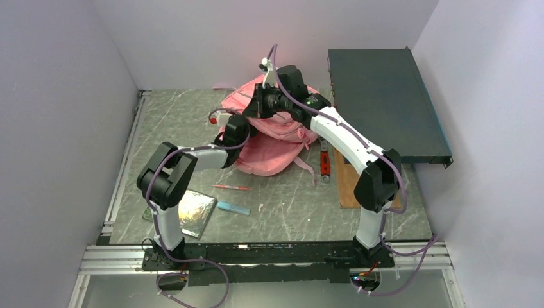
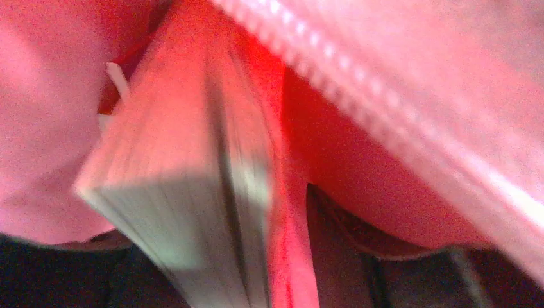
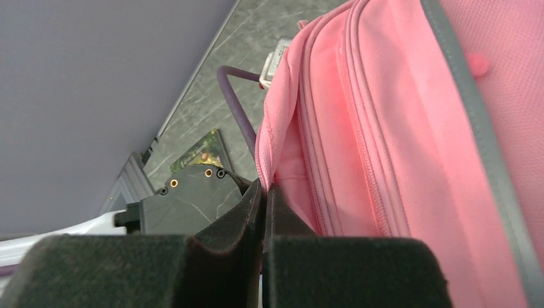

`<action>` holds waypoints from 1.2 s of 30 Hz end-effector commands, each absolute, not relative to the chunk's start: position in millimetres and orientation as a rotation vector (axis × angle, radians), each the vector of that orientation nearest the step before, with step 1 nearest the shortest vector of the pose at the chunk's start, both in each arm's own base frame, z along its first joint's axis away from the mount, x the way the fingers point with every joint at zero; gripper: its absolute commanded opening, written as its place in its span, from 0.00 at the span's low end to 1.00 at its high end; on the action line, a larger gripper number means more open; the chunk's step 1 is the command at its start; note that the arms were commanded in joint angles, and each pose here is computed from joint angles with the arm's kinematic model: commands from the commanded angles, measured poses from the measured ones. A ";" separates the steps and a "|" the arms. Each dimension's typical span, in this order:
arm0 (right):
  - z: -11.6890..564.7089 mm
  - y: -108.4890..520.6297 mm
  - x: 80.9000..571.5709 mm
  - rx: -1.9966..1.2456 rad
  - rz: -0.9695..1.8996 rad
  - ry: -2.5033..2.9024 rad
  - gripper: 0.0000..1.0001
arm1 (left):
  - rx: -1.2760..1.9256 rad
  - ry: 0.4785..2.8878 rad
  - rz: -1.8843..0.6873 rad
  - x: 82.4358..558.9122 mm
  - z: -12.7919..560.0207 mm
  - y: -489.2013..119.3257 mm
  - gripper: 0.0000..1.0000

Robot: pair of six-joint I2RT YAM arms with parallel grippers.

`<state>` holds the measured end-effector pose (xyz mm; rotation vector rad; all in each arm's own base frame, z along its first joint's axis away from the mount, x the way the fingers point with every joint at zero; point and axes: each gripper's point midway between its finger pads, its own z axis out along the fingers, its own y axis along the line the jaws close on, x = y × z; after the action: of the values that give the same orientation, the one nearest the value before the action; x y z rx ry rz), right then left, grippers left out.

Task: Pack the student bag
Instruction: Place the book in the student bag.

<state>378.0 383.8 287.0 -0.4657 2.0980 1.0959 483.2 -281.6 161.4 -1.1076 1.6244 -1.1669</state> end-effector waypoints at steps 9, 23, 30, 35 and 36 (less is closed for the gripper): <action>339.6 375.2 346.9 -0.544 1.256 1.920 0.00 | -0.999 1.823 -1.008 447.8 169.3 -294.1 0.90; 346.5 368.4 341.0 -0.527 1.271 1.901 0.00 | -0.695 1.783 -1.367 454.7 190.6 -359.2 0.00; 345.5 366.9 342.8 -0.520 1.259 1.896 0.00 | -0.734 1.790 -1.466 469.2 183.0 -380.4 0.07; 332.9 355.1 352.2 -0.484 1.225 1.921 0.00 | -0.753 1.944 -1.320 467.8 165.1 -370.8 0.70; 332.1 351.4 353.8 -0.475 1.225 1.921 0.00 | -0.737 1.959 -1.297 463.9 165.3 -367.3 0.81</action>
<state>391.1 339.2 271.4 -0.3555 2.0816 1.0367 480.3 -347.2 142.5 -0.8802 1.8624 -1.2524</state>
